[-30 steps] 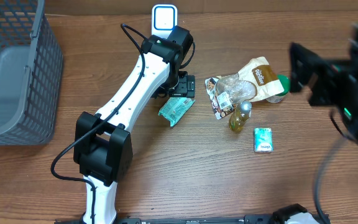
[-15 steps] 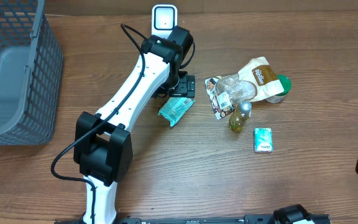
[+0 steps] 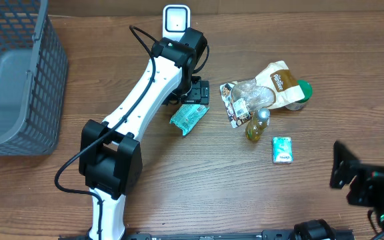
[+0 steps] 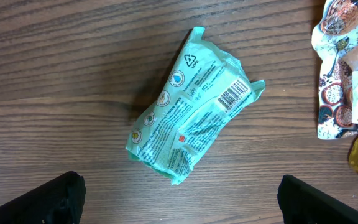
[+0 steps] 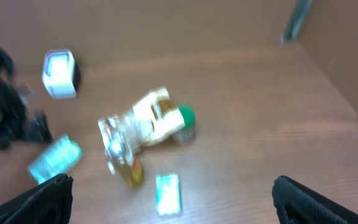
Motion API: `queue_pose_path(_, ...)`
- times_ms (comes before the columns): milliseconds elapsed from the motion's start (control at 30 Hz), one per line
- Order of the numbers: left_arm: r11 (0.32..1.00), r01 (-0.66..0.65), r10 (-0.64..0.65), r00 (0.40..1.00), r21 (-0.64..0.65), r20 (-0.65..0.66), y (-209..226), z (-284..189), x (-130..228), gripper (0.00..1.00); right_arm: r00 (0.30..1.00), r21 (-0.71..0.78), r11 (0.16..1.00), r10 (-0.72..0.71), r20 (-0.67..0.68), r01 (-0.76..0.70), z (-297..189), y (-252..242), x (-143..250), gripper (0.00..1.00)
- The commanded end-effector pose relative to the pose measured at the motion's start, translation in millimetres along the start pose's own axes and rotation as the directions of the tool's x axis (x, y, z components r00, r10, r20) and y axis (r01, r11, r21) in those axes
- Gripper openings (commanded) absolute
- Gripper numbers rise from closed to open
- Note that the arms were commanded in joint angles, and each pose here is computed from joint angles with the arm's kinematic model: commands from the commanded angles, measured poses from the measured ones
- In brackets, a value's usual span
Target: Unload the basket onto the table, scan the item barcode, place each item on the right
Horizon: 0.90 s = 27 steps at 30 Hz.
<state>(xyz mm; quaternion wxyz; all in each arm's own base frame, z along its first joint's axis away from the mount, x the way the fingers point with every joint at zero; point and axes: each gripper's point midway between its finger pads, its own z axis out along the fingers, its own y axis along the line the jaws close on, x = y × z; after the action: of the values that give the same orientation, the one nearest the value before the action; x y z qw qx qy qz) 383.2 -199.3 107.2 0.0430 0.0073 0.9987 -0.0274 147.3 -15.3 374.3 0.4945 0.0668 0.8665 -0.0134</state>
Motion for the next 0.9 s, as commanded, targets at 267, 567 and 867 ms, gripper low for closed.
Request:
queue_pose_path(267,1.000,-0.008,0.008,0.999,-0.001,0.041,1.7,-12.3,-6.9,1.00,0.993,0.025,0.999,-0.027,-0.111,0.030,-11.9,-18.2,71.2,1.00)
queue_pose_path(567,1.000,-0.008,0.008,0.999,0.000,0.041,1.8,-12.3,-7.1,1.00,0.996,-0.020,1.000,0.000,0.090,0.002,-27.8,-15.0,42.1,1.00)
queue_pose_path(867,1.000,-0.008,0.008,0.999,0.000,0.041,1.7,-12.3,-7.0,0.99,0.930,-0.208,0.978,0.085,0.357,-0.009,-38.3,15.3,-4.8,1.00)
